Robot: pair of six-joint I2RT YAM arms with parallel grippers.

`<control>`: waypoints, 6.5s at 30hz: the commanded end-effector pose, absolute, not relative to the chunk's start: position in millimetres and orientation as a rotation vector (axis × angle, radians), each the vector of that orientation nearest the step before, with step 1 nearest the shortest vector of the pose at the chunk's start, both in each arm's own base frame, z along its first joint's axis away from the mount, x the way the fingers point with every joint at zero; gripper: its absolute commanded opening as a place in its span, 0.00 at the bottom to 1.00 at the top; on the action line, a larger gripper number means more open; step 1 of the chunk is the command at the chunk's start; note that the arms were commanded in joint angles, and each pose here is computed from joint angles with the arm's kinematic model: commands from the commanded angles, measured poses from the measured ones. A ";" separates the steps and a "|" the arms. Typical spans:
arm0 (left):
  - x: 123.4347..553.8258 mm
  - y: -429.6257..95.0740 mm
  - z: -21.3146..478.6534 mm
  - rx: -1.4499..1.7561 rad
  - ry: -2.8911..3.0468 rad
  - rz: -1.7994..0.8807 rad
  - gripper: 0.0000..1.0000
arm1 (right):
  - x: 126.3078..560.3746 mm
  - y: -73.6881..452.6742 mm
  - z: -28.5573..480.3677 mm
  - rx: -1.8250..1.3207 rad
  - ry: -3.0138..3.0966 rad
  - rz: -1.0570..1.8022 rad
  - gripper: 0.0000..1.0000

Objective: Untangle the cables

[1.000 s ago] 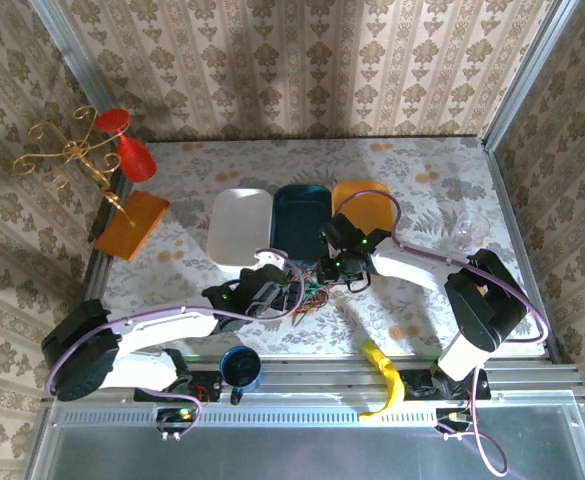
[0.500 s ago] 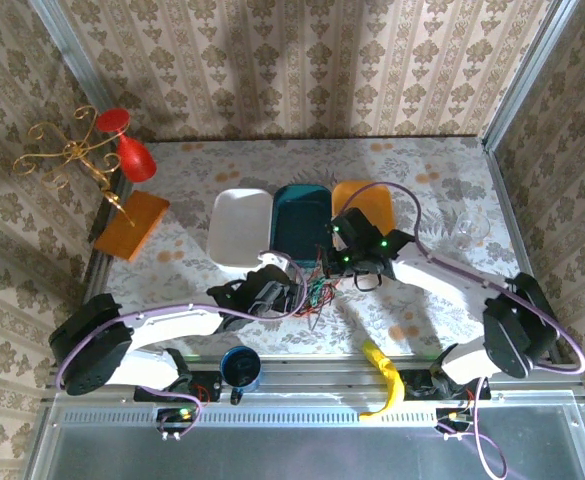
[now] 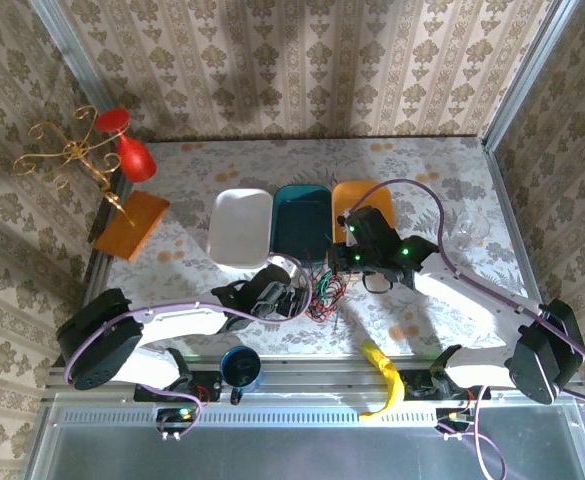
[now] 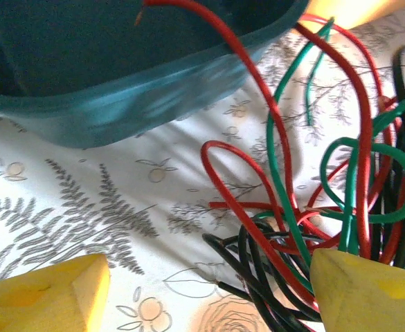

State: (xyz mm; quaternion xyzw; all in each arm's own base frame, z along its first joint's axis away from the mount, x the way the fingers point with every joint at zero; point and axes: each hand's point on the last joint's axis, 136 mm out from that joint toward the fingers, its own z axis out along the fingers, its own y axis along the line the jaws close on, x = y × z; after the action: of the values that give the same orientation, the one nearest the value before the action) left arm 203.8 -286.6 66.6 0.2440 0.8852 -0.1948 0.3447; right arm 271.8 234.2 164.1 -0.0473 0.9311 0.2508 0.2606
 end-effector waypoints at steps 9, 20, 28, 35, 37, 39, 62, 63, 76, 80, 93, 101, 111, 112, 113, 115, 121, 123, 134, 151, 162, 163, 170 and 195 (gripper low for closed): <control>170.9 -313.3 87.1 0.920 2.234 -0.702 0.91 | 279.4 219.0 142.4 0.034 2.545 0.607 0.00; 165.6 -351.0 60.1 1.105 2.259 -0.620 0.94 | 285.3 214.0 131.9 0.215 2.567 0.724 0.00; 169.9 -344.8 40.4 1.058 2.289 -0.588 0.28 | 291.2 173.6 144.1 0.518 2.471 0.801 0.00; 173.0 -318.6 36.0 0.957 2.319 -0.574 0.00 | 291.4 120.5 148.5 0.842 2.291 0.855 0.00; 175.3 -310.1 36.9 0.923 2.325 -0.560 0.00 | 290.2 108.7 152.2 0.892 2.236 0.862 0.00; 177.4 -301.5 38.5 0.893 2.328 -0.544 0.00 | 289.2 95.1 158.9 0.928 2.177 0.853 0.00; 189.5 -253.4 39.3 0.762 2.387 -0.417 0.00 | 248.4 -55.9 254.1 1.016 1.923 0.003 0.00; 188.5 -254.4 38.8 0.768 2.388 -0.423 0.00 | 250.5 -54.1 255.1 0.995 1.938 0.003 0.00; 178.7 -323.9 46.8 1.039 2.296 -0.439 0.00 | 286.6 111.5 209.2 0.300 2.327 0.467 0.00; 183.4 -334.0 58.6 1.005 2.259 -0.496 0.00 | 278.5 125.0 183.3 0.194 2.473 0.352 0.00; 194.5 -311.1 102.5 0.793 2.189 -0.761 0.00 | 267.6 71.5 159.5 0.177 2.605 -0.166 0.00; 194.9 -284.2 123.0 0.645 2.140 -0.888 0.00 | 262.1 32.2 155.9 0.266 2.638 -0.318 0.00; 191.1 -244.9 142.5 0.564 2.111 -0.917 0.00 | 261.6 -18.8 171.1 0.514 2.574 -0.254 0.00; 190.3 -244.1 141.9 0.575 2.116 -0.907 0.00 | 263.4 -15.9 172.4 0.512 2.570 -0.216 0.00; 189.2 -245.1 141.4 0.586 2.118 -0.905 0.00 | 266.6 -10.0 174.2 0.502 2.564 -0.164 0.00; 187.9 -249.8 138.7 0.612 2.131 -0.907 0.00 | 273.6 11.4 176.4 0.445 2.558 -0.020 0.00; 180.5 -277.3 133.5 0.738 2.149 -0.924 0.00 | 275.6 128.3 196.9 -0.103 2.487 0.321 0.00; 179.2 -286.3 133.9 0.764 2.145 -0.944 0.00 | 267.3 160.2 197.9 -0.225 2.482 0.443 0.00; 180.5 -306.8 137.8 0.778 2.112 -1.007 0.00 | 253.4 160.5 139.4 -0.455 2.719 0.050 0.00; 192.4 -257.7 164.9 0.500 2.021 -1.109 0.00 | 263.8 31.5 139.1 -0.062 2.734 -0.674 0.00; 188.1 -229.3 176.2 0.480 2.029 -1.057 0.00 | 264.6 36.6 159.6 0.190 2.656 -0.094 0.00; 186.9 -230.8 174.2 0.492 2.040 -1.060 0.00 | 266.4 51.7 165.9 0.157 2.624 0.031 0.00; 177.0 -260.6 159.1 0.647 2.095 -1.049 0.00 | 259.9 150.2 205.7 -0.155 2.455 0.572 0.00; 209.3 -233.7 105.6 0.455 2.263 -0.794 0.00 | 253.8 126.2 250.3 -0.103 2.405 0.566 0.00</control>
State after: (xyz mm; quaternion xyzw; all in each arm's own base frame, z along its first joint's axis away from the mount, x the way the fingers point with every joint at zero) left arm 206.2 -248.3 115.1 0.2008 0.8570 -0.3290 0.3419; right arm 262.9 133.6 240.0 -0.0451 0.9186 0.2093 0.3321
